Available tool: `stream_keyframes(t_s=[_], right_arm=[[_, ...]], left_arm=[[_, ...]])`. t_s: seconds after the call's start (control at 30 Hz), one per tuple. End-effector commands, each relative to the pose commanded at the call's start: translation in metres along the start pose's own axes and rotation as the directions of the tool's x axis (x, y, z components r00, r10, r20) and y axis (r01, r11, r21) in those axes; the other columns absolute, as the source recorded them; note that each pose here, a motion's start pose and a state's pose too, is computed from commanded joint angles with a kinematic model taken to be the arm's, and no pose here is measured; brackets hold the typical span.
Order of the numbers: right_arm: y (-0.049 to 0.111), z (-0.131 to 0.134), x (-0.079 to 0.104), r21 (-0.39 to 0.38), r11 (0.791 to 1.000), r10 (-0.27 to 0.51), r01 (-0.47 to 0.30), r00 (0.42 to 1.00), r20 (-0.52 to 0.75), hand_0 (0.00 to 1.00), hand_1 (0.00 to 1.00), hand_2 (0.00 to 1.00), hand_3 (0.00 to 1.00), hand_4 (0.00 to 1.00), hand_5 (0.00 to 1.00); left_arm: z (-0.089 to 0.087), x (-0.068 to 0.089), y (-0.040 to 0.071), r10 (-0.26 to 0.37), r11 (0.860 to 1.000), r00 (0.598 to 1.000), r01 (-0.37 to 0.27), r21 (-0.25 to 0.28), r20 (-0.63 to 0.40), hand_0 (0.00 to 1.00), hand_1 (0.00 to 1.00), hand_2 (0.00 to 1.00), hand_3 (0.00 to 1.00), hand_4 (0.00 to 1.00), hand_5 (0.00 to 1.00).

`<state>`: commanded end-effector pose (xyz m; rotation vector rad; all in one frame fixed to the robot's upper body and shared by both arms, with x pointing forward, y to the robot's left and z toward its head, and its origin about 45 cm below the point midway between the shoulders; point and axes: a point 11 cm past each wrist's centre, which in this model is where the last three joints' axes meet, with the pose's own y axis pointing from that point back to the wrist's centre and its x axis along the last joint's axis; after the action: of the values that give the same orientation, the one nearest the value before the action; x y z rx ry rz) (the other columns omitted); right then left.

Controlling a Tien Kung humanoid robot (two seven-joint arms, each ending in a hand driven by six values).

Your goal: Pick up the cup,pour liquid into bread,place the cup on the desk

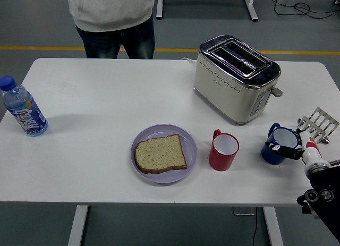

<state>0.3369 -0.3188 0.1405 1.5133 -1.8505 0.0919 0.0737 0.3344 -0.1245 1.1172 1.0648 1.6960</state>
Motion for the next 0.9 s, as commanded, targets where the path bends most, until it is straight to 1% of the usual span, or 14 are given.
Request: stream_keyframes(t_s=[0.03,0.07,0.23,0.27,0.43,0.47,0.6,0.63,0.67,0.83,0.87,0.9], right_arm=[[0.0,0.0,0.0,0.0,1.0,0.001,-0.001,1.0,0.0,0.473,0.462,0.574,0.601,0.777,0.121],[0.0,0.0,0.0,0.001,1.0,0.002,-0.002,1.0,0.0,0.453,0.447,0.561,0.576,0.764,0.108],[0.0,-0.001,0.002,0.004,1.0,0.01,-0.01,1.0,0.002,0.453,0.447,0.561,0.576,0.764,0.108],[0.0,-0.001,0.002,0.005,1.0,0.012,-0.012,1.0,0.002,0.439,0.437,0.55,0.569,0.762,0.106],[0.0,-0.002,0.004,0.01,1.0,0.021,-0.021,1.0,0.007,0.439,0.437,0.55,0.569,0.762,0.106],[0.0,-0.002,0.005,0.011,1.0,0.022,-0.022,1.0,0.007,0.419,0.427,0.541,0.559,0.758,0.108],[0.0,-0.004,0.008,0.017,0.999,0.033,-0.034,0.999,0.011,0.419,0.427,0.541,0.559,0.758,0.108],[0.001,-0.005,0.01,0.021,0.999,0.04,-0.041,0.999,0.015,0.419,0.427,0.541,0.559,0.758,0.108],[0.001,-0.005,0.01,0.023,0.999,0.043,-0.043,0.999,0.016,0.38,0.388,0.517,0.538,0.744,0.098],[0.0,-0.009,0.02,0.04,0.997,0.073,-0.074,0.997,0.024,0.38,0.388,0.517,0.538,0.744,0.098],[0.0,-0.01,0.022,0.044,0.996,0.077,-0.078,0.997,0.024,0.361,0.366,0.507,0.521,0.733,0.096],[0.0,-0.012,0.024,0.048,0.995,0.082,-0.083,0.996,0.024,0.361,0.366,0.507,0.521,0.733,0.096]], left_arm=[[0.0,0.0,0.0,0.0,1.0,1.0,0.0,0.0,0.0,0.706,0.724,0.735,0.582,0.279,0.998],[0.0,0.0,0.0,0.0,1.0,1.0,0.0,0.0,0.001,0.706,0.724,0.735,0.582,0.279,0.998],[0.0,0.0,0.0,0.0,1.0,1.0,0.0,0.001,0.001,0.706,0.724,0.735,0.582,0.279,0.998],[0.0,0.0,0.0,0.0,1.0,1.0,0.0,0.001,0.002,0.706,0.724,0.735,0.582,0.277,0.998],[0.0,0.0,0.0,0.0,1.0,1.0,0.0,0.002,0.002,0.706,0.724,0.735,0.582,0.277,0.998],[0.0,0.0,0.0,0.0,1.0,1.0,0.0,0.002,0.002,0.706,0.724,0.735,0.584,0.279,0.998],[0.0,0.0,0.0,0.001,1.0,1.0,-0.001,0.001,0.001,0.706,0.724,0.735,0.584,0.279,0.998],[0.0,0.0,0.0,0.001,1.0,1.0,-0.001,0.001,0.001,0.706,0.724,0.735,0.584,0.279,0.998],[0.0,0.0,0.0,0.001,1.0,1.0,-0.001,0.001,0.001,0.706,0.723,0.735,0.583,0.277,0.998],[-0.001,0.0,0.0,0.001,1.0,1.0,-0.001,0.002,0.0,0.706,0.723,0.735,0.583,0.277,0.998],[-0.001,0.0,0.0,0.001,1.0,1.0,-0.001,0.003,0.0,0.705,0.722,0.735,0.583,0.277,0.998],[-0.001,0.0,0.0,0.001,1.0,1.0,-0.001,0.004,0.001,0.705,0.722,0.735,0.583,0.277,0.998]])
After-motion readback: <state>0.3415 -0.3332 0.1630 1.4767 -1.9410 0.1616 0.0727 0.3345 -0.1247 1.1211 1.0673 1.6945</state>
